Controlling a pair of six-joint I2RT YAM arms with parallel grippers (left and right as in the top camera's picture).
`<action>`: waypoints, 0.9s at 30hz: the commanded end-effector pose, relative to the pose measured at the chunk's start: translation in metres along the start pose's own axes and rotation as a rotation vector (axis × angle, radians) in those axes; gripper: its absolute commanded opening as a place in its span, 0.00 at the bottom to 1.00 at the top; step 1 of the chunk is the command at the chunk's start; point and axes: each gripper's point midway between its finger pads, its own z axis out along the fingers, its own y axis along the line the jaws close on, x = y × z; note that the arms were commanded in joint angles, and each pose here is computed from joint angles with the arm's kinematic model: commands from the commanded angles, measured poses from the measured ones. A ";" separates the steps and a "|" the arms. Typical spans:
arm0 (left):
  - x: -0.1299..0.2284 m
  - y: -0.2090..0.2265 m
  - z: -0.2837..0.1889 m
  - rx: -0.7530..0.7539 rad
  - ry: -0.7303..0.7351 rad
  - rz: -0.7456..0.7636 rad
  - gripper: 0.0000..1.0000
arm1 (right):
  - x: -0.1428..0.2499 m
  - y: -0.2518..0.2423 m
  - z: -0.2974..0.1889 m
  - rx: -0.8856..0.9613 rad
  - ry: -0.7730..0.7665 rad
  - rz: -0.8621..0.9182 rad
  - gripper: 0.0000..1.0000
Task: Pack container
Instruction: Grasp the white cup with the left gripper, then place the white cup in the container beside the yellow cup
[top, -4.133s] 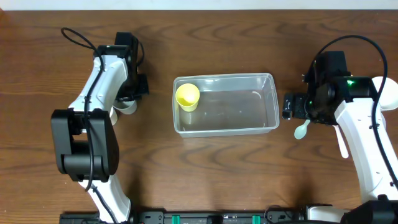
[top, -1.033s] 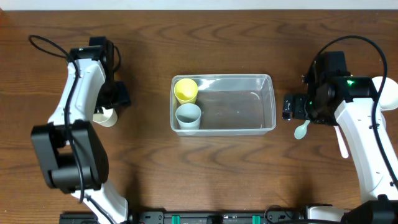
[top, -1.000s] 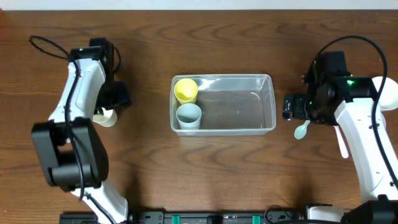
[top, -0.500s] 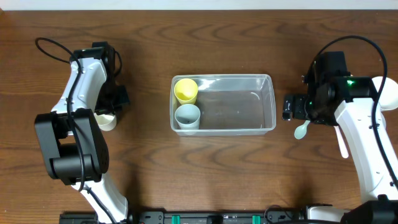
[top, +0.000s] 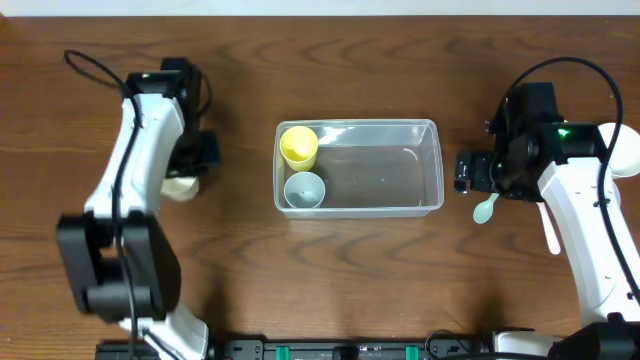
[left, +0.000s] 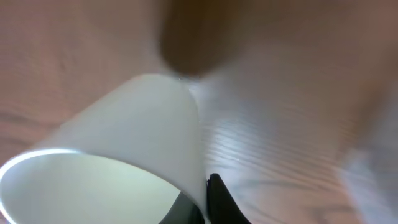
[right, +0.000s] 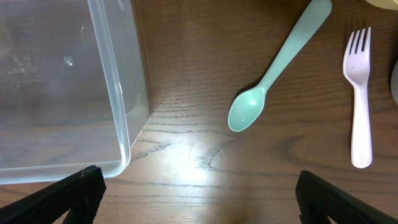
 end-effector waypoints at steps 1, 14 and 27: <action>-0.004 -0.042 -0.087 0.104 -0.258 0.123 0.06 | -0.003 -0.004 0.000 0.007 -0.008 0.000 0.99; 0.044 -0.197 -0.148 0.307 -0.354 0.604 0.06 | -0.003 -0.004 0.000 0.006 -0.011 0.000 0.99; 0.055 -0.263 -0.067 0.269 -0.194 0.829 0.06 | -0.003 -0.004 0.000 0.006 -0.011 0.000 0.99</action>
